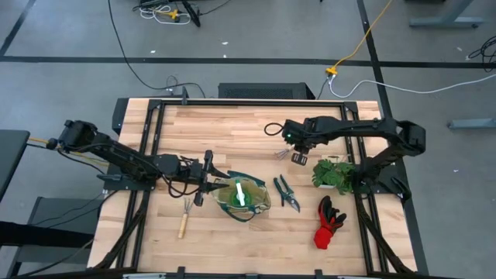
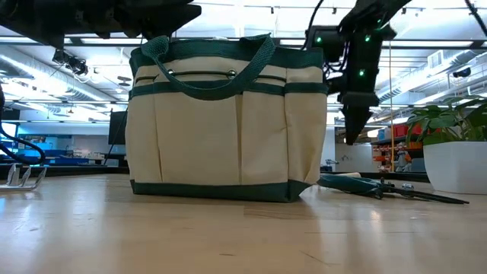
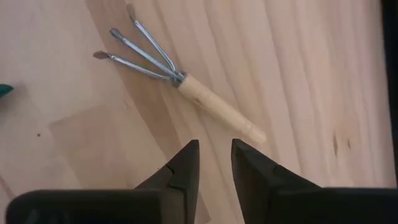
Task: Pick & Place Garden tools in Gardening bag
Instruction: Put the top brown hand rake into the gardening bag
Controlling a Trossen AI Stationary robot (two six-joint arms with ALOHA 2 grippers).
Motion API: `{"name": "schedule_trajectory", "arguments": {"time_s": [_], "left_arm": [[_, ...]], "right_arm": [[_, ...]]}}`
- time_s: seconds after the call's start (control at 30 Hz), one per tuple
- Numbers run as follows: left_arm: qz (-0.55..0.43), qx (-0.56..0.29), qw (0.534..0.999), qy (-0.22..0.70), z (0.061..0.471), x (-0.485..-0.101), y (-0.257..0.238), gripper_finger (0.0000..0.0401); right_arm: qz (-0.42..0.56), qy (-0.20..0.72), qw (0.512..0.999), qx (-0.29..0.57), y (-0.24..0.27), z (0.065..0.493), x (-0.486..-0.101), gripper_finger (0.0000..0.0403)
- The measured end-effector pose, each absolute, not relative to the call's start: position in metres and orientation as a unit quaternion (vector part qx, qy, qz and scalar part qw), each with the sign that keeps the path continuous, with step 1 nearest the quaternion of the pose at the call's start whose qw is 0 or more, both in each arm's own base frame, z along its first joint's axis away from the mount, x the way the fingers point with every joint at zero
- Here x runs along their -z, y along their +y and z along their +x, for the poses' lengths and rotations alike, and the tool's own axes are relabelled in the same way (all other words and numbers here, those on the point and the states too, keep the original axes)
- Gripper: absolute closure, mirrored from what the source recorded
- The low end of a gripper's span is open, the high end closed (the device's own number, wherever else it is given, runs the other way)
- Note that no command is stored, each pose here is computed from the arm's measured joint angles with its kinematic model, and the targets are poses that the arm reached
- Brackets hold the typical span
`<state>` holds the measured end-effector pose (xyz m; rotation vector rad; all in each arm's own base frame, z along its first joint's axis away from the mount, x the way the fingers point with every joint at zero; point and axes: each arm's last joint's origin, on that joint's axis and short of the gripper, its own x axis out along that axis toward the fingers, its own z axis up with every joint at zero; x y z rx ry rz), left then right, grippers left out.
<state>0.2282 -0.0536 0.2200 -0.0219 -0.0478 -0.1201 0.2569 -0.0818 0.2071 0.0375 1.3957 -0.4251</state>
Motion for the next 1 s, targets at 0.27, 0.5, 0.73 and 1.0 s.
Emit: {"name": "schedule_trajectory", "arguments": {"time_s": [0.27, 0.5, 0.73, 1.0], "left_arm": [[0.024, 0.059, 0.997, -0.032, 0.228, -0.221, -0.054, 0.0275], [0.014, 0.070, 0.997, -0.030, 0.228, -0.221, -0.054, 0.0275], [0.014, 0.080, 0.996, -0.026, 0.228, -0.220, -0.055, 0.0275], [0.015, 0.081, 0.996, -0.019, 0.228, -0.219, -0.055, 0.0275]], "right_arm": [[-0.025, 0.656, 0.737, 0.161, -0.087, 0.270, -0.186, 0.0254], [-0.062, 0.658, 0.735, 0.152, -0.091, 0.279, -0.175, 0.0233], [-0.077, 0.674, 0.723, 0.134, -0.095, 0.282, -0.162, 0.0236], [-0.053, 0.680, 0.719, 0.130, -0.106, 0.280, -0.155, 0.0236]]}}
